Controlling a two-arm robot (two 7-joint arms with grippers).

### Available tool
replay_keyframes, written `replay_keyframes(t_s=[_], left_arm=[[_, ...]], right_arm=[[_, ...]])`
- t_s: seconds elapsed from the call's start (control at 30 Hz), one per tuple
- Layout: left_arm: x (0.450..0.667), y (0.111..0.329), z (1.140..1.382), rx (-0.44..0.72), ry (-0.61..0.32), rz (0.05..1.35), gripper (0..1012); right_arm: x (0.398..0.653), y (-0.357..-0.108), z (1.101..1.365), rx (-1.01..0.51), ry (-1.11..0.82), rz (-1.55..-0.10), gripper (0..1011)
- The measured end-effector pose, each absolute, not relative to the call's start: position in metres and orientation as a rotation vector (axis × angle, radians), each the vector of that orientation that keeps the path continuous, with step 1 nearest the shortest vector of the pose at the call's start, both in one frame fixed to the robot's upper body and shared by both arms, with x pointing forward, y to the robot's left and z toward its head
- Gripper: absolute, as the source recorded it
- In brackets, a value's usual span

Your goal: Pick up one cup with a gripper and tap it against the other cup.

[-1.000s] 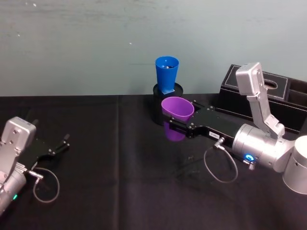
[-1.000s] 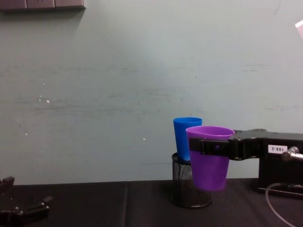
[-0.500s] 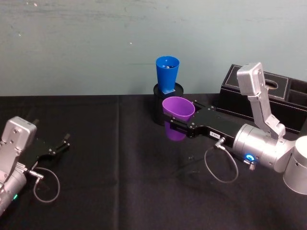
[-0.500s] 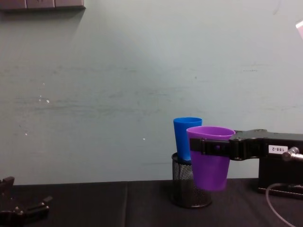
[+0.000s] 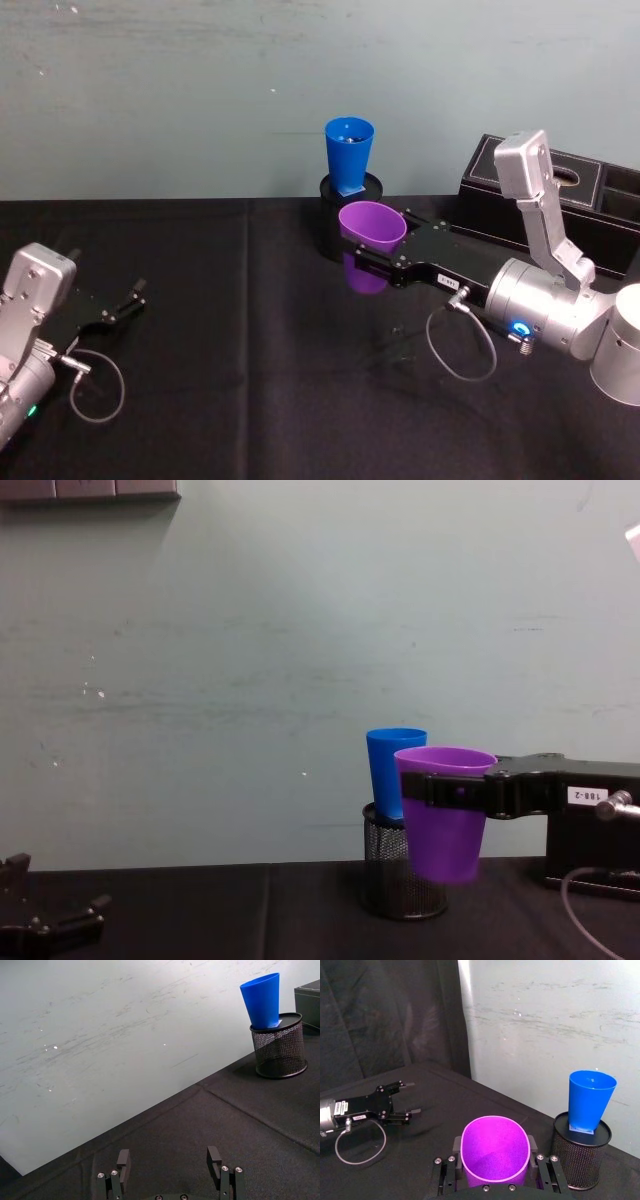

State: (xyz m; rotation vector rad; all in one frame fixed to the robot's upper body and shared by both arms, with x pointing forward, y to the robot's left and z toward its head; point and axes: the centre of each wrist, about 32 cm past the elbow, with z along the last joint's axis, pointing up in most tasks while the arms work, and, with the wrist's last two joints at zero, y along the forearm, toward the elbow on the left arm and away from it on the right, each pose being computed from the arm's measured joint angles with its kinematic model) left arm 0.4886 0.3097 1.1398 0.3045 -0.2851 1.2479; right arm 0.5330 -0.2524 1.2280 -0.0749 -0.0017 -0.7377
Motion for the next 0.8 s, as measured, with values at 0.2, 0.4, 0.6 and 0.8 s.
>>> replay_keyframes(t_s=[0.2,0.4,0.6,0.8], left_arm=[[0.4886,0.3097,1.1398,0.305,-0.285,1.248,1000],[0.4886,0.3097,1.1398,0.304,-0.285,1.248,1000],[0.4886,0.3097,1.1398,0.304,-0.285,1.248,1000],[0.4886,0.3097,1.1398,0.304,-0.285,1.248,1000]], right_arm=[[0.533,-0.2524,1.228,-0.075,-0.002,-0.738,715],[0.533,-0.2524,1.228,-0.075,-0.002,-0.738,715],[0.533,-0.2524,1.228,-0.075,-0.002,-0.738,715],[0.533,-0.2524,1.2279,-0.075,-0.002,-0.738,715]])
